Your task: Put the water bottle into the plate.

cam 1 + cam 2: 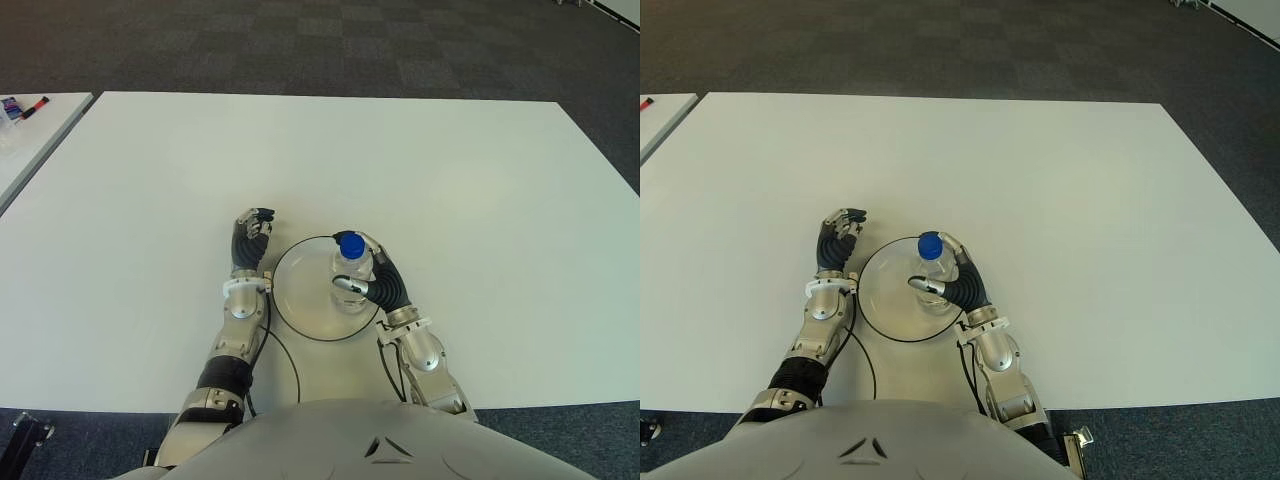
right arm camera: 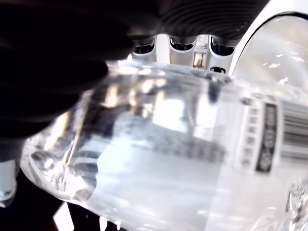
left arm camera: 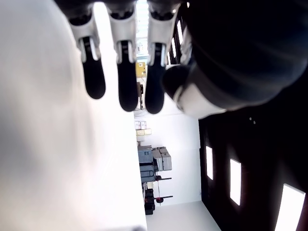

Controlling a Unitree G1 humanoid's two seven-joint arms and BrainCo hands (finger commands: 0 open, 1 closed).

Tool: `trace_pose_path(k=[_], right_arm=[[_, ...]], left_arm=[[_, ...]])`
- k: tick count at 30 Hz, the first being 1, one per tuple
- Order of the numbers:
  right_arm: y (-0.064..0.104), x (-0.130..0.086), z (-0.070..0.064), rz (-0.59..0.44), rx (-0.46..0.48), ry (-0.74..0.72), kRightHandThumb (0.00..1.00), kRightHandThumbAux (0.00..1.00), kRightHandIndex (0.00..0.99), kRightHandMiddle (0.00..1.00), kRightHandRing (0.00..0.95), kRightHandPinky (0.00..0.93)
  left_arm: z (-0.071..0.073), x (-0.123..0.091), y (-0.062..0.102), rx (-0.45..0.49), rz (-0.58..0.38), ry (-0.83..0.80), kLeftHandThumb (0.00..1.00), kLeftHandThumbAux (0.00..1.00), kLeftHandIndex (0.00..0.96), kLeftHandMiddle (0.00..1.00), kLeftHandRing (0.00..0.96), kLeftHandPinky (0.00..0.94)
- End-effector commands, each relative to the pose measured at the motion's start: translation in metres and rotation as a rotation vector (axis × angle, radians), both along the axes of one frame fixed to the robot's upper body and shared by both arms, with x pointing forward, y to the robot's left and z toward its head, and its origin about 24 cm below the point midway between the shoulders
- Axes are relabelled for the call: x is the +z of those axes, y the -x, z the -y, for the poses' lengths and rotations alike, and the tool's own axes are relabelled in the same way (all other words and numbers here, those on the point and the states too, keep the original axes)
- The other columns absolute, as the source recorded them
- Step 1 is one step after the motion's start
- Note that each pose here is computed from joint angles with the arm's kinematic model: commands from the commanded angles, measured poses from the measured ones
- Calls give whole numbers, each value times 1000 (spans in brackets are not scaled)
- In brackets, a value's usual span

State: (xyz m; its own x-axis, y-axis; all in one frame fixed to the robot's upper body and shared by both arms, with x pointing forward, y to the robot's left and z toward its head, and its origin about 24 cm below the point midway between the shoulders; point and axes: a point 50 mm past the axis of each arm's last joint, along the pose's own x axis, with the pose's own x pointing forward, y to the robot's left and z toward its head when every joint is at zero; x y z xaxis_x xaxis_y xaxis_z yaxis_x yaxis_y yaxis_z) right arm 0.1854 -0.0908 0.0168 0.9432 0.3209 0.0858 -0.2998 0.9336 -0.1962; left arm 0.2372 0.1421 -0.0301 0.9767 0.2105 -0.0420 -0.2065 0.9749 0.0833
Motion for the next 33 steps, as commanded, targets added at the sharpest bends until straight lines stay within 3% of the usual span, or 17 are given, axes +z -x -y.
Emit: trace_pose_path(k=[1, 33], right_arm=[[0, -2, 1, -8, 3, 28, 692, 517, 218, 276, 300, 365], [-1, -1, 3, 4, 12, 53, 688, 507, 201, 263, 284, 350]], left_arm=[[2, 0, 0, -7, -3, 2, 718, 711, 411, 365, 351, 339], [2, 0, 0, -4, -2, -5, 719, 711, 411, 356, 351, 350]])
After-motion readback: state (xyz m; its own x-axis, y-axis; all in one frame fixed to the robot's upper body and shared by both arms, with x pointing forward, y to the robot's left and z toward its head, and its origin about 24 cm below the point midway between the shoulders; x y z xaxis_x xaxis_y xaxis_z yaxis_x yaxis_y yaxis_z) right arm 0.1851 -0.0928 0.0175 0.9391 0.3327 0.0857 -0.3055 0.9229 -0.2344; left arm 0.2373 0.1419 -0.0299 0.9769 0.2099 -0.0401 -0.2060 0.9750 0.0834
